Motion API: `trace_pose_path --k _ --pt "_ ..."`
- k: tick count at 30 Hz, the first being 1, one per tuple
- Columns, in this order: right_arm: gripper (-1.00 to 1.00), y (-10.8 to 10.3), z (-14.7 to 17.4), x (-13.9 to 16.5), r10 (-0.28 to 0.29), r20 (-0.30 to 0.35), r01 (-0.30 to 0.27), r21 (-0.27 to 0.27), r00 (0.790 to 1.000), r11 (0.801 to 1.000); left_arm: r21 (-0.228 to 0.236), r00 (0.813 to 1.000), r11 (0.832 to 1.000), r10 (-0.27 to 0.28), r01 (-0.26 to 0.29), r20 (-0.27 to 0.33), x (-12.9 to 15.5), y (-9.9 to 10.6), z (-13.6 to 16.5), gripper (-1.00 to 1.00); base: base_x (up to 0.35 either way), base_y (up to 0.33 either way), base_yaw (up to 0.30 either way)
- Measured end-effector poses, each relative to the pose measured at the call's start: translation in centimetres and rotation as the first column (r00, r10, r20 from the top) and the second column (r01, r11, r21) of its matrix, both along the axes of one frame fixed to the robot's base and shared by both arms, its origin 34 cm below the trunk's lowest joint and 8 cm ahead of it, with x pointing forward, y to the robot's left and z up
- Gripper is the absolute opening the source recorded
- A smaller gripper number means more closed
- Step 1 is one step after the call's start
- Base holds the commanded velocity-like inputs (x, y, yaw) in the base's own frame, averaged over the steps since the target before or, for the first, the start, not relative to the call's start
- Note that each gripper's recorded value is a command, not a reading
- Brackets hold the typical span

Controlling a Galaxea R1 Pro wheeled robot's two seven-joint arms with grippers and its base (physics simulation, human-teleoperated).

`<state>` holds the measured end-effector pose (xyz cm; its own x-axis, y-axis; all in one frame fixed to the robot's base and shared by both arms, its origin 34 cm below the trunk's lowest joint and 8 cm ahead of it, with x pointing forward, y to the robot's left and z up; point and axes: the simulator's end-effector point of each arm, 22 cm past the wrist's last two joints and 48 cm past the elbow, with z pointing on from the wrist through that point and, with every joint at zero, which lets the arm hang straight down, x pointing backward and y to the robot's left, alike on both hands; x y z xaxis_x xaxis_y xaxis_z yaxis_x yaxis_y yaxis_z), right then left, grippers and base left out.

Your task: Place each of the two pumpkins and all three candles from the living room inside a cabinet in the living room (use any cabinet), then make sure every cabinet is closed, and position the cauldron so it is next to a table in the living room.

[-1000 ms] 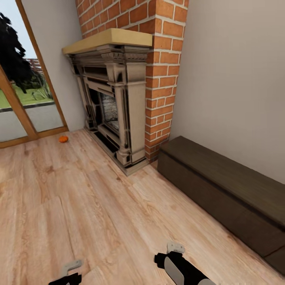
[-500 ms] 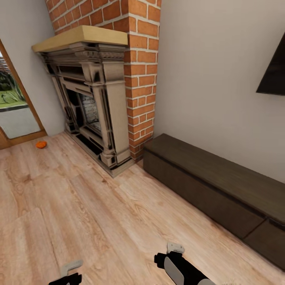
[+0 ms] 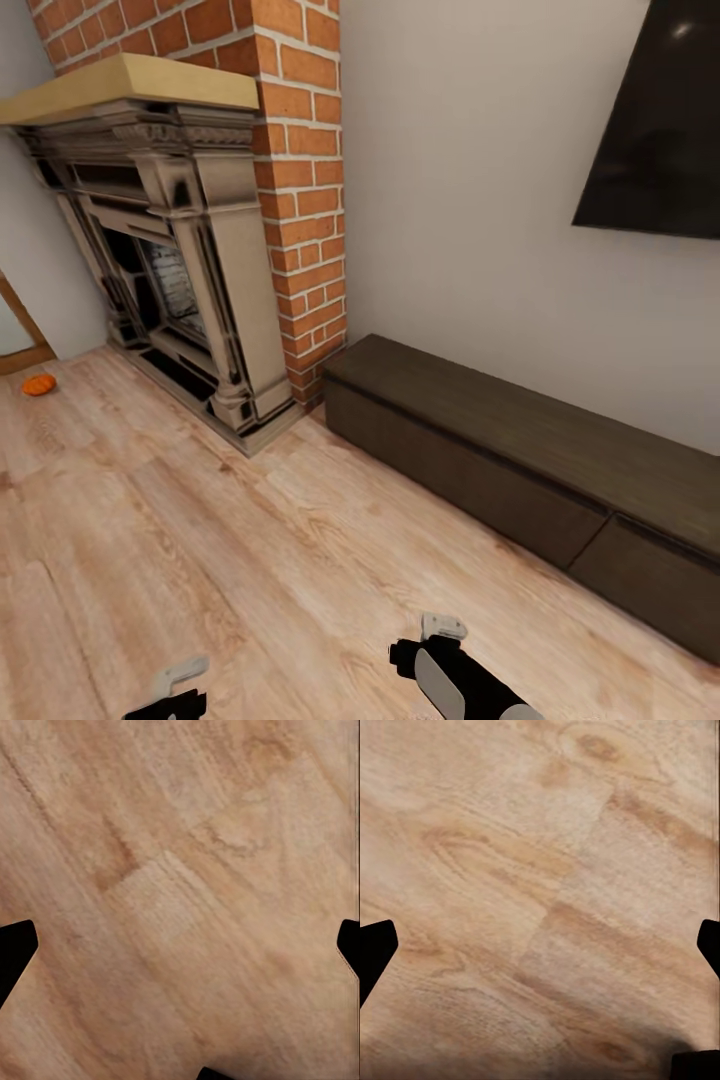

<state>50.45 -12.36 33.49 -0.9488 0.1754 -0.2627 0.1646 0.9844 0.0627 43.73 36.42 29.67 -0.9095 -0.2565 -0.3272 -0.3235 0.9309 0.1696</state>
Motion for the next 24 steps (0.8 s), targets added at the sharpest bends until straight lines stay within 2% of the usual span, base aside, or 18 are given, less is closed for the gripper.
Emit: trace_pose_path --k 24 --pt "1.0 0.22 -0.23 -0.17 -0.004 -0.006 0.004 0.004 1.0 1.0 0.0 1.0 1.0 0.0 0.0 -0.01 -0.4 0.0 -0.29 1.0 0.0 0.013 -0.275"
